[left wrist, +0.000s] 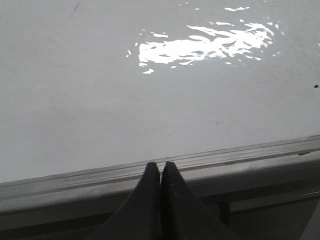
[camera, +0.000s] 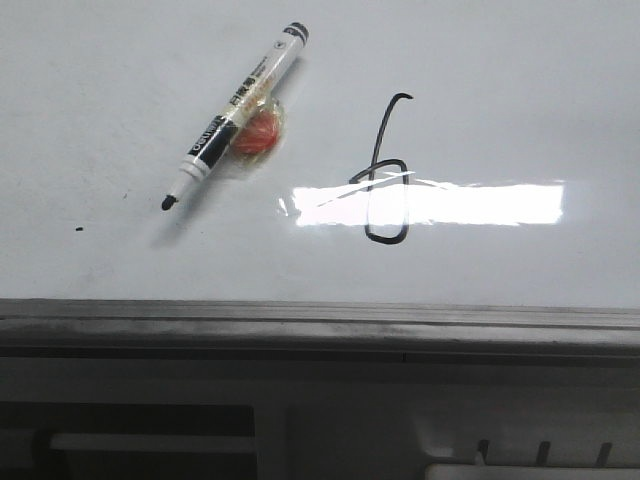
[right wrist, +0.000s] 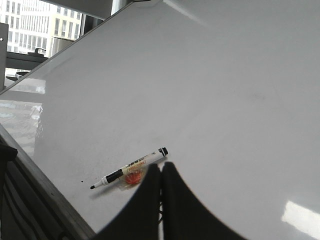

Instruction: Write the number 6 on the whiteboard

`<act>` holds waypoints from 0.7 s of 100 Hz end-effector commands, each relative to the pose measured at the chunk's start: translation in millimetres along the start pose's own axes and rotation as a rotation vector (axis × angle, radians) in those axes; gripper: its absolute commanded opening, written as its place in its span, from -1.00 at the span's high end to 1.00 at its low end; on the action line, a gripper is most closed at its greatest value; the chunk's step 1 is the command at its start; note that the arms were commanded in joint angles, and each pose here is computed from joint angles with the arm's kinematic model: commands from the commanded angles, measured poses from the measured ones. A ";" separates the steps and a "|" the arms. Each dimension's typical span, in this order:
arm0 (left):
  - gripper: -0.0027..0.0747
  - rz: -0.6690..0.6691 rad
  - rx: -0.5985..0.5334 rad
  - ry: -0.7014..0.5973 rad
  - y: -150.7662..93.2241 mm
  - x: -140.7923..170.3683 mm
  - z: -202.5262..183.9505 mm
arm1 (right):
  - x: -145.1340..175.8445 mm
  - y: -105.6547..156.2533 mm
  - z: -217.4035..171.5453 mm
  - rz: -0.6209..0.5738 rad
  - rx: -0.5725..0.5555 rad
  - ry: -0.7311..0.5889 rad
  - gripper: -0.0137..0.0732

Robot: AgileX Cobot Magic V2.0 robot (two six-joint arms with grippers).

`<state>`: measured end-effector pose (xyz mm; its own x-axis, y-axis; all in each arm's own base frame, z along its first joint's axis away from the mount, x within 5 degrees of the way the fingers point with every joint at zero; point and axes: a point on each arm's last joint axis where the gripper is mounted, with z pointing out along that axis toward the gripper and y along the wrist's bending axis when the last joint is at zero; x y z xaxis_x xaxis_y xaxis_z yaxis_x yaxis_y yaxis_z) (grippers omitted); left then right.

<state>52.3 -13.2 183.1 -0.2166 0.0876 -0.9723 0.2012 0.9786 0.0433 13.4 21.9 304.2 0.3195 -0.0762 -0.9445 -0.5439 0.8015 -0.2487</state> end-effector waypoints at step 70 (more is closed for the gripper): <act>0.98 -0.016 -0.016 -0.033 0.8 8.9 2.4 | 46.0 -15.6 4.8 -0.004 0.430 0.006 0.84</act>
<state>52.3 -13.2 182.9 -0.2183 0.0879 -0.9719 0.2018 0.9785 0.0432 38.4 13.7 268.5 0.3014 -0.2169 -0.9285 -0.2410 0.9248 -0.2943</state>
